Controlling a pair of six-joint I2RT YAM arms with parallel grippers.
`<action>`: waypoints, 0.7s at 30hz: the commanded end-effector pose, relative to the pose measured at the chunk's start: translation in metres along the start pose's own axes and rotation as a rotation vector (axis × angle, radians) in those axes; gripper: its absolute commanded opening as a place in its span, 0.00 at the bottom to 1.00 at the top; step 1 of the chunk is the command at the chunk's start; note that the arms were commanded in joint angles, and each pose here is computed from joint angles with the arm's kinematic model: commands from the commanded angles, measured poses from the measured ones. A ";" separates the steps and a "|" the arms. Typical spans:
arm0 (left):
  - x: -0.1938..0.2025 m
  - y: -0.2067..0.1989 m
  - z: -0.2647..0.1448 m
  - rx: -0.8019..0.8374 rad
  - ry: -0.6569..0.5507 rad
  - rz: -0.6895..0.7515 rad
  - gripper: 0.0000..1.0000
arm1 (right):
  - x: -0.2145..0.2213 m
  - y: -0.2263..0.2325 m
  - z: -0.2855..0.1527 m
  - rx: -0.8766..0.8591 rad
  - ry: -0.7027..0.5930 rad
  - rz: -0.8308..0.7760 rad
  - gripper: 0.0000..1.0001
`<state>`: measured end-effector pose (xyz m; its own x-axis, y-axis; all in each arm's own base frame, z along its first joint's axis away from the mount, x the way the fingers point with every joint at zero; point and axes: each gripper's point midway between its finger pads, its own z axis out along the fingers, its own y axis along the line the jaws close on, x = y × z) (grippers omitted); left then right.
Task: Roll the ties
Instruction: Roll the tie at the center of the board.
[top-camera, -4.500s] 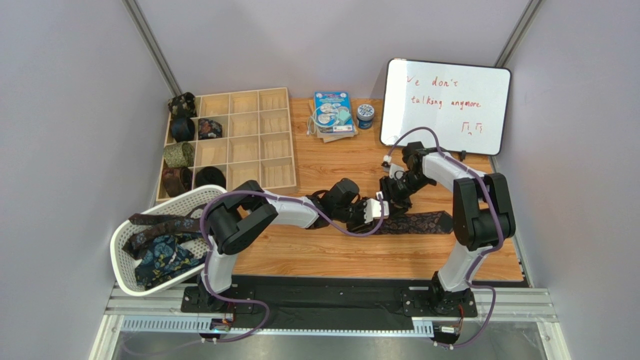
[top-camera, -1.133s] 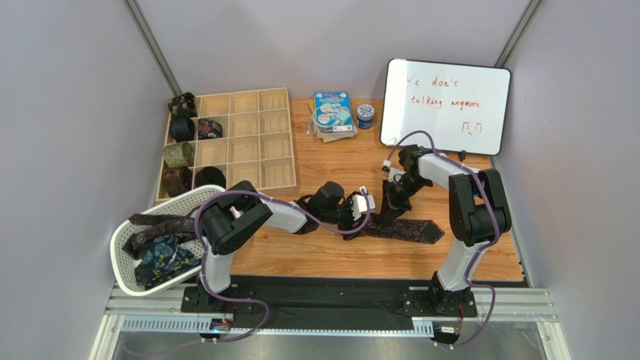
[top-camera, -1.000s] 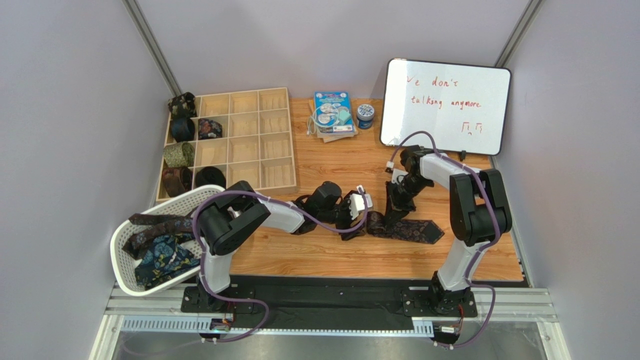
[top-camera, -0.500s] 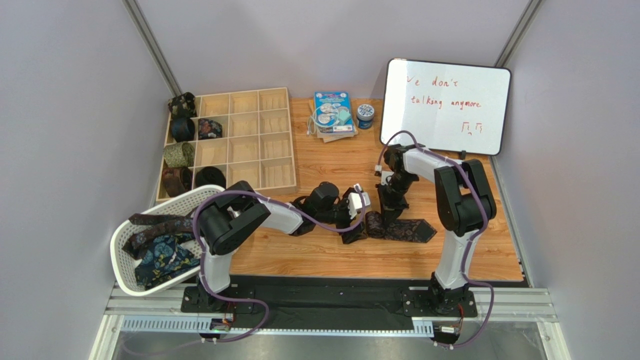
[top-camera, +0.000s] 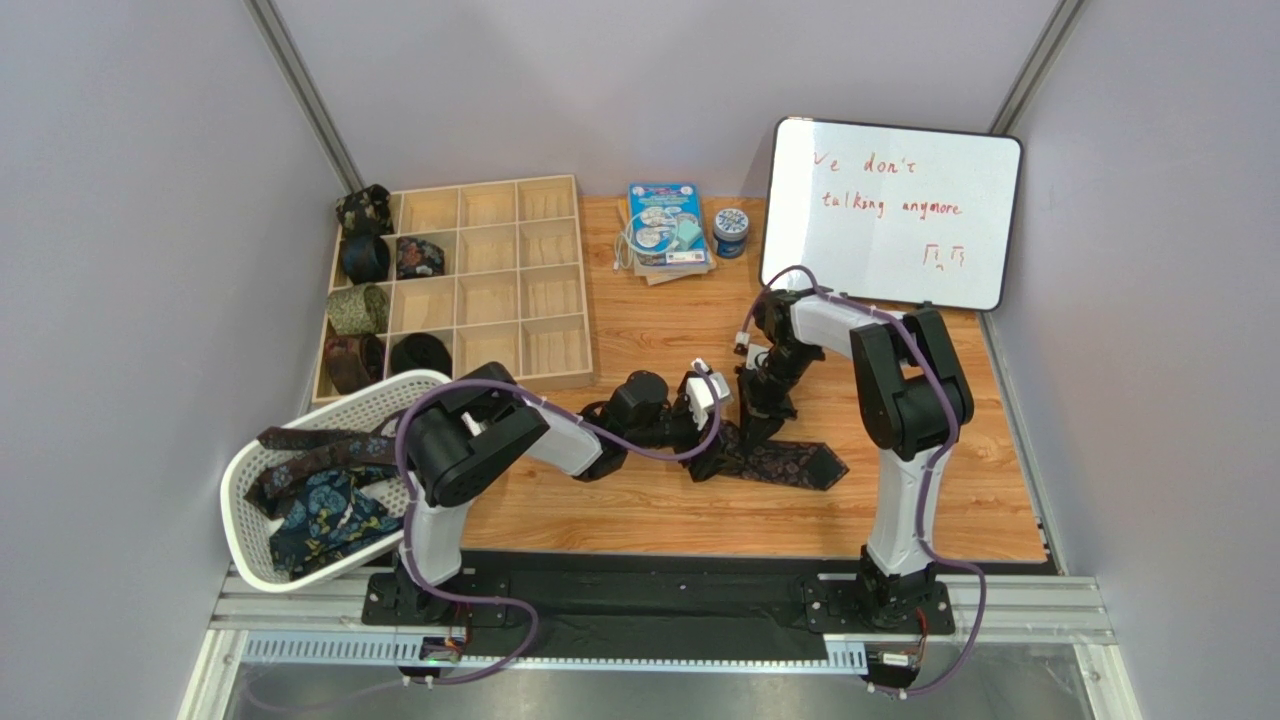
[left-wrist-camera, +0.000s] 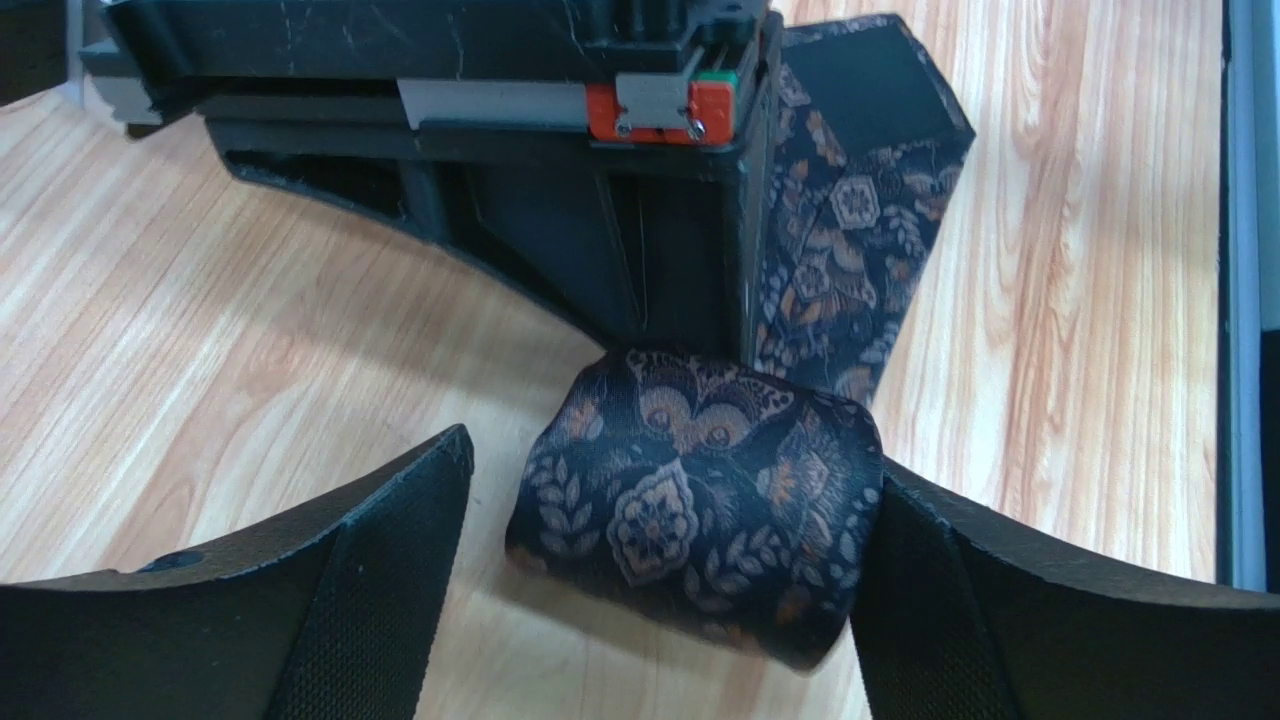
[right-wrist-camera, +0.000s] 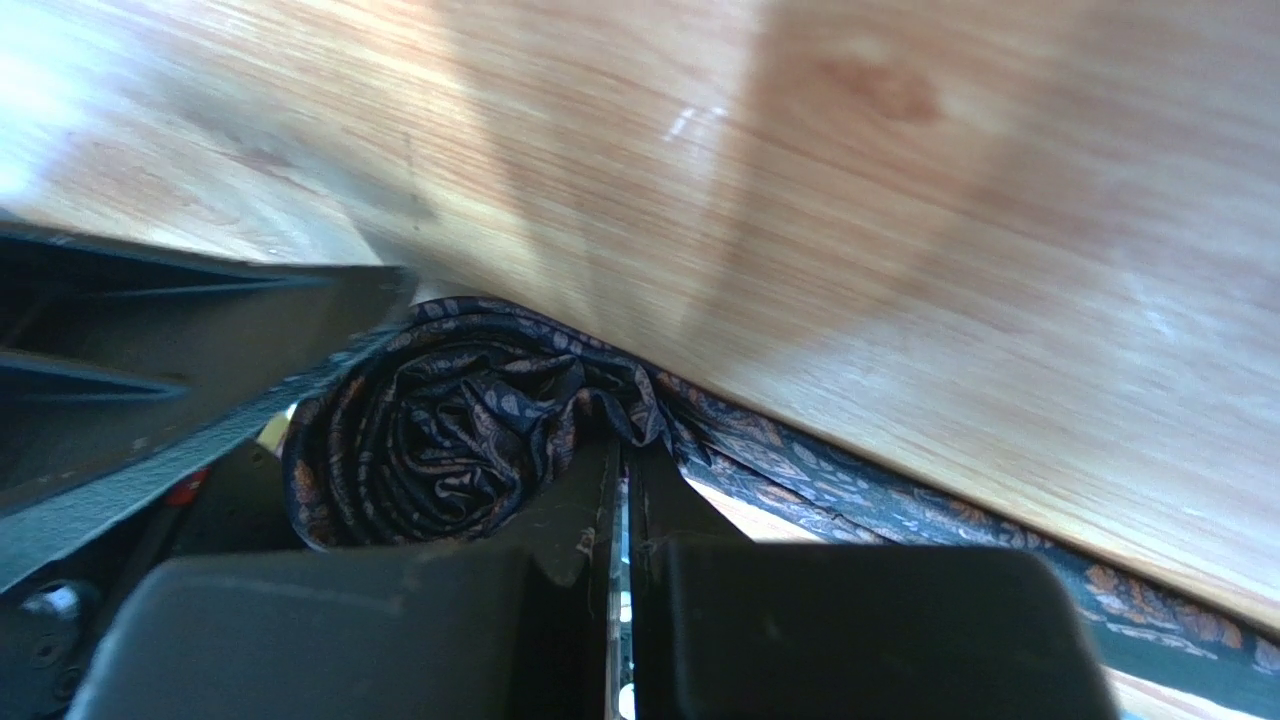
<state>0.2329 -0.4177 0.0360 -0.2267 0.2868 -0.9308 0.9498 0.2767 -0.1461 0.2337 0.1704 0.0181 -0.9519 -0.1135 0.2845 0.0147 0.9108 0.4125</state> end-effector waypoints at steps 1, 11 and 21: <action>-0.024 0.002 0.015 0.015 -0.103 -0.012 0.89 | -0.049 -0.016 0.026 0.066 -0.164 -0.088 0.00; 0.027 -0.005 -0.002 0.054 0.022 0.141 0.48 | -0.071 0.017 0.013 0.023 -0.203 -0.233 0.00; 0.060 0.008 -0.004 -0.024 0.144 0.044 0.15 | -0.043 -0.017 -0.061 0.092 -0.204 -0.230 0.17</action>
<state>0.2408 -0.4133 0.0222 -0.1112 0.3067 -0.9453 0.9655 0.2586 -0.0297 0.2684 0.1725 0.0271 -0.9609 -0.2430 0.1326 -0.1644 0.8865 0.4325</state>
